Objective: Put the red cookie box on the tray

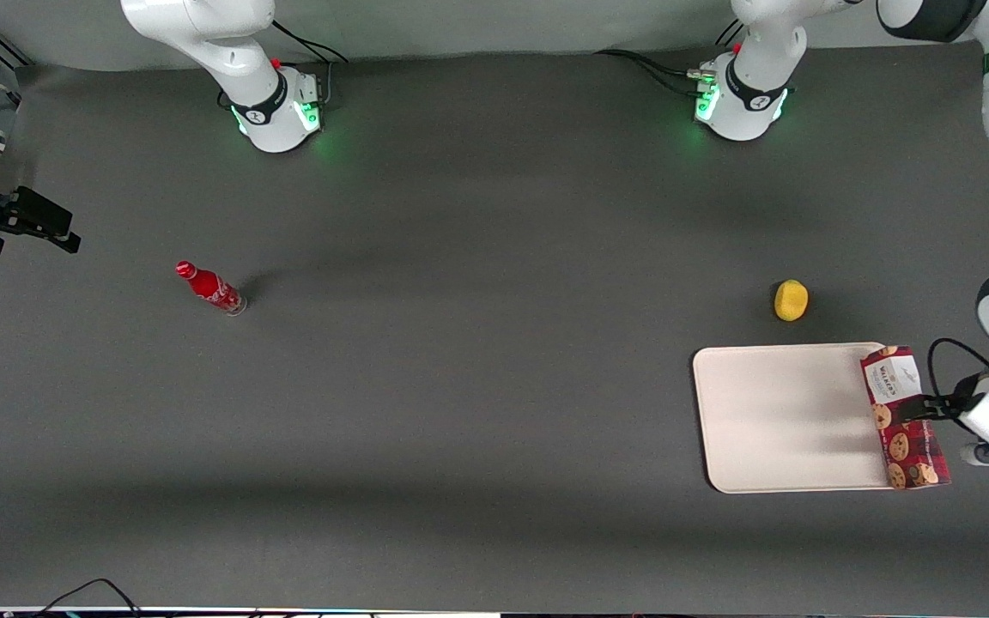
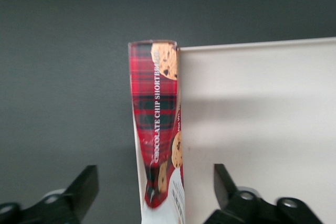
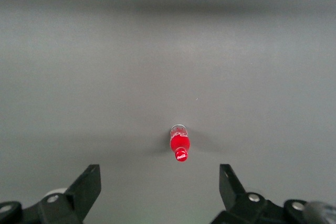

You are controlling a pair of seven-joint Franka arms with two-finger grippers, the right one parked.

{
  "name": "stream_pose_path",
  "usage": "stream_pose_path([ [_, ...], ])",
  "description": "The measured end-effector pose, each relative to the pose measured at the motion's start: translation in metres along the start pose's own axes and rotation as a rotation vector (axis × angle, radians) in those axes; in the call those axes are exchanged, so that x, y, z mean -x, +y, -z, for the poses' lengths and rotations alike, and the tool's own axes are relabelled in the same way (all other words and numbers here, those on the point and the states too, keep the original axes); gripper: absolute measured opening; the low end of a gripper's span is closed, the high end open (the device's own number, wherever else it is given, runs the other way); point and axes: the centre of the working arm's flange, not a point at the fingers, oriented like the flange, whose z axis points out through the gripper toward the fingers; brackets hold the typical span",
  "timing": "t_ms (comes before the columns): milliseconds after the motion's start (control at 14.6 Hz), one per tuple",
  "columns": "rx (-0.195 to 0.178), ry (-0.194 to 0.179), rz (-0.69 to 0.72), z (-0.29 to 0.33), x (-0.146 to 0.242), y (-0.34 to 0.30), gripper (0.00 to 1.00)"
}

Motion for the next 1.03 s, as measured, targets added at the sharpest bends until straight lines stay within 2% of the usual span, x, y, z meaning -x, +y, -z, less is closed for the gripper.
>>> stream_pose_path([
  [205, 0.023, -0.015, 0.004, 0.069, 0.006, 0.011, 1.0],
  [547, 0.054, -0.03, 0.002, 0.194, 0.034, 0.076, 1.0],
  [684, 0.052, -0.029, 0.015, 0.239, 0.06, 0.108, 1.0],
  [889, 0.035, -0.082, 0.012, 0.288, 0.107, 0.139, 1.0],
  [1026, 0.021, -0.094, 0.005, 0.318, 0.132, 0.147, 1.0],
])
